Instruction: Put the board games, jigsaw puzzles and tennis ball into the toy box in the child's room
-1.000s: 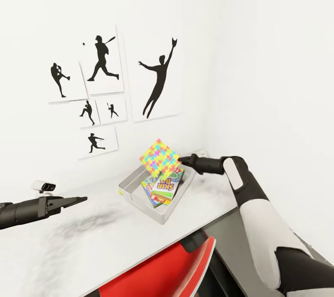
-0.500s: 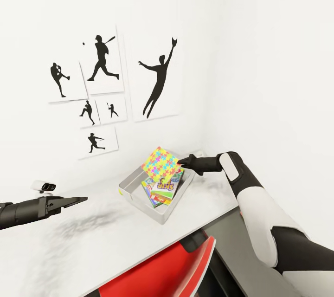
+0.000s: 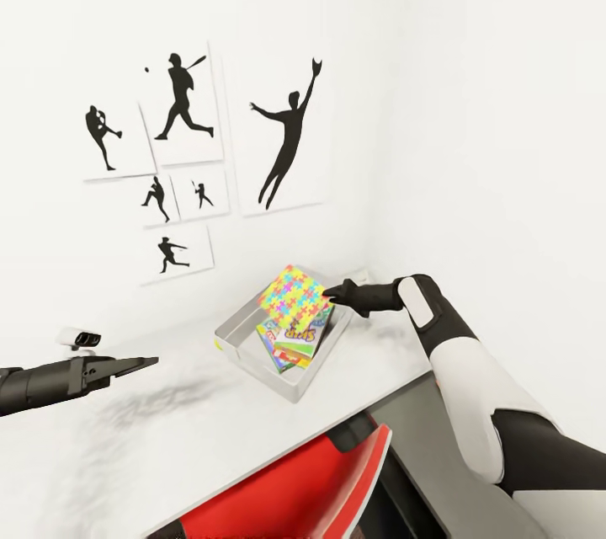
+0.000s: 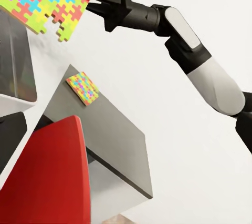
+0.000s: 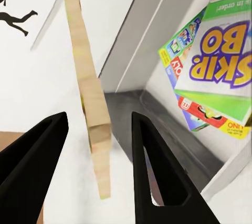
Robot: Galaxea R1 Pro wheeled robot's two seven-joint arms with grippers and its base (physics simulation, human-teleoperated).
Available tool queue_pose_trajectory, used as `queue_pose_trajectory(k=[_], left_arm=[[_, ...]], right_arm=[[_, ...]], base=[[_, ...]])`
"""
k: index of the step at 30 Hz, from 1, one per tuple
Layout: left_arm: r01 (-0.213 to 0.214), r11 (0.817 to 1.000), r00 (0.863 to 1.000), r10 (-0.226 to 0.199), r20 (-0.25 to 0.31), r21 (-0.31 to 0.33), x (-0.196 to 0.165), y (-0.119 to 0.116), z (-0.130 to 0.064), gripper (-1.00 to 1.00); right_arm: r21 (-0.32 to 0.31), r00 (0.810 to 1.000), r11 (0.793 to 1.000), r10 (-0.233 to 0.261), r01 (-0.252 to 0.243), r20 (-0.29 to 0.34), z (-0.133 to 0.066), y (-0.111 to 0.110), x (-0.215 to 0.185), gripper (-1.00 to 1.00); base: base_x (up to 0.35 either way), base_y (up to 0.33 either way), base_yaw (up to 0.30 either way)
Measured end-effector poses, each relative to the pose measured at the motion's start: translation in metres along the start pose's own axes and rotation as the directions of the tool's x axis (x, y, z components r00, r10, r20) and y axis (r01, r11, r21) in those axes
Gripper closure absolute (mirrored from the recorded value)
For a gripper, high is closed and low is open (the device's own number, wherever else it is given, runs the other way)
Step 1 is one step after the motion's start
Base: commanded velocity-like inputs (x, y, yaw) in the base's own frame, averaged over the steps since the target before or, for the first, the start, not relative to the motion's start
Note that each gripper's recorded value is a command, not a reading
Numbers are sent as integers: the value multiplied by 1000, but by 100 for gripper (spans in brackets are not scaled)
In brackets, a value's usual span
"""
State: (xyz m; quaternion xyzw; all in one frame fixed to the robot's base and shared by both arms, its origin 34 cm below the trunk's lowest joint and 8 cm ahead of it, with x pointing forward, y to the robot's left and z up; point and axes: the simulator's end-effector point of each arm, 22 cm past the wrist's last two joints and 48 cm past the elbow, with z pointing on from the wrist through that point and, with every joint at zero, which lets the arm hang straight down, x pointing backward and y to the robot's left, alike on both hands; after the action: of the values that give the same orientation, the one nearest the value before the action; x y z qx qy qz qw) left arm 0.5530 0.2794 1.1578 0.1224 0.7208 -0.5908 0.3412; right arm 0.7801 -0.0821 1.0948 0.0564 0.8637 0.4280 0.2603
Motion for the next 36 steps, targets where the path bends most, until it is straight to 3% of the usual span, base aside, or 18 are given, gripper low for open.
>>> queue_pose_trajectory(k=[22,32,36], left_arm=[[33,999,999,-33,-9,-9,6,15,2,-100],[49,999,999,-49,-13,-11,9,22,4,-100],[55,998,998,-55,-15,-12,10,25,5,-100]], right_arm=[[38,992,999,-39,35,118,3,-27,-33,100],[42,991,999,-40,35,125,10,-35,-33,100],[59,991,996,-74,68,110,17,-36,-28,100]], base=[[0,0,0],[0,0,0],[0,0,0]])
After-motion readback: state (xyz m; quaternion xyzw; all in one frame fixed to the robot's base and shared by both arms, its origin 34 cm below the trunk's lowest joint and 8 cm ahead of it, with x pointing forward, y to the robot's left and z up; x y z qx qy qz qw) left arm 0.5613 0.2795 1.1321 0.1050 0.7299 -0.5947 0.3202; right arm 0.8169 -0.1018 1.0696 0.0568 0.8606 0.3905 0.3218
